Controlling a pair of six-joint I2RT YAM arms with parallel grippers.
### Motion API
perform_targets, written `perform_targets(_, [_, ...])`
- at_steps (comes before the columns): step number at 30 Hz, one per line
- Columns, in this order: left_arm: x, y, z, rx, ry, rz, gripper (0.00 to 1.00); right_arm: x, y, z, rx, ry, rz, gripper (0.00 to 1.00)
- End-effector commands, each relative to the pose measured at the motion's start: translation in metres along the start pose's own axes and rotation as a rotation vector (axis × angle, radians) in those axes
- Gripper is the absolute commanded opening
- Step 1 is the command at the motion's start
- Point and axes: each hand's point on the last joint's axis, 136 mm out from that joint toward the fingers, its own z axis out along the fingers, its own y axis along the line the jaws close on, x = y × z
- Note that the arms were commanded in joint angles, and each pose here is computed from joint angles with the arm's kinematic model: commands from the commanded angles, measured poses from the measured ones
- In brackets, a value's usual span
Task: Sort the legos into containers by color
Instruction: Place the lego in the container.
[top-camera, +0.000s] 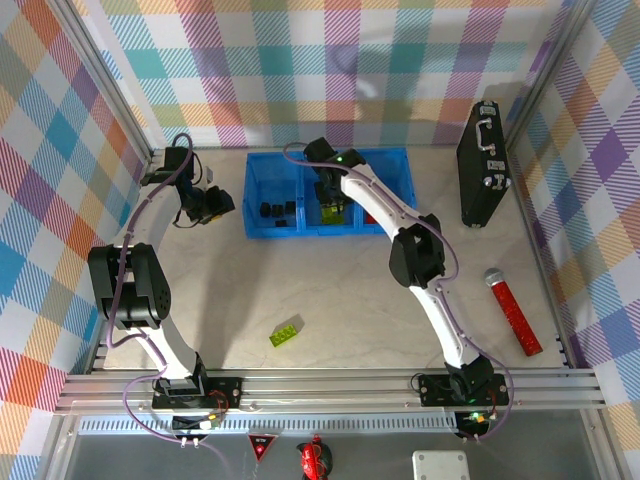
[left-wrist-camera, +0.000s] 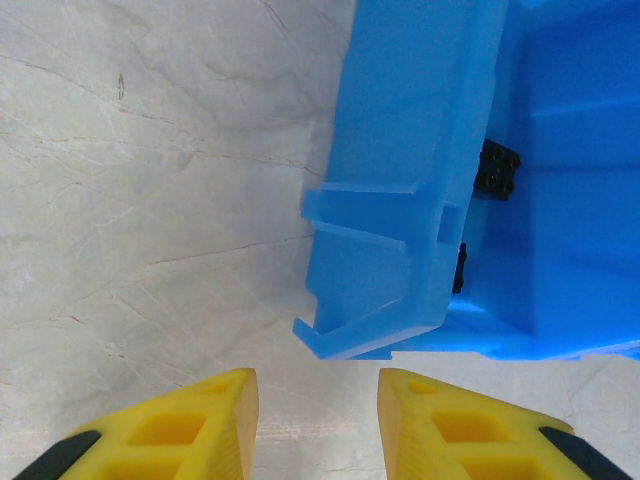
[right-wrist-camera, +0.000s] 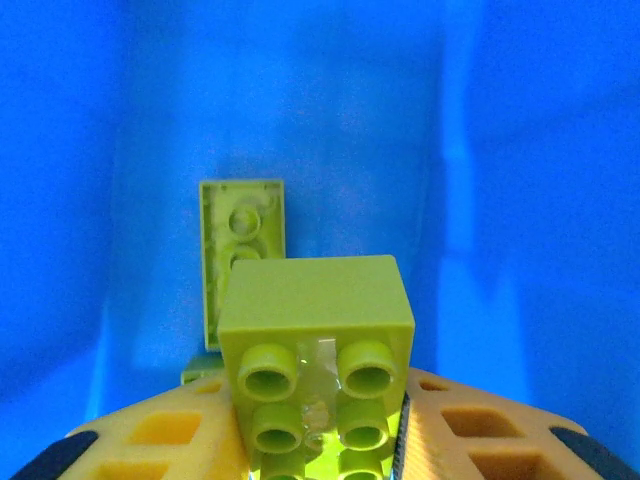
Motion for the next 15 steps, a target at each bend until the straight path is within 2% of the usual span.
perform_targets(1, [0.002, 0.001, -0.006, 0.013, 0.008, 0.007, 0.36, -0.030, 0.000, 0.007, 0.030, -0.122, -0.009, 0.38])
perform_targets(8, [0.001, 0.001, -0.007, 0.008, 0.002, 0.009, 0.36, -0.046, -0.005, 0.028, 0.108, -0.203, -0.034, 0.40])
perform_targets(15, [0.002, 0.002, -0.007, 0.008, 0.004, 0.008, 0.36, -0.042, -0.006, 0.048, 0.112, -0.192, -0.025, 0.41])
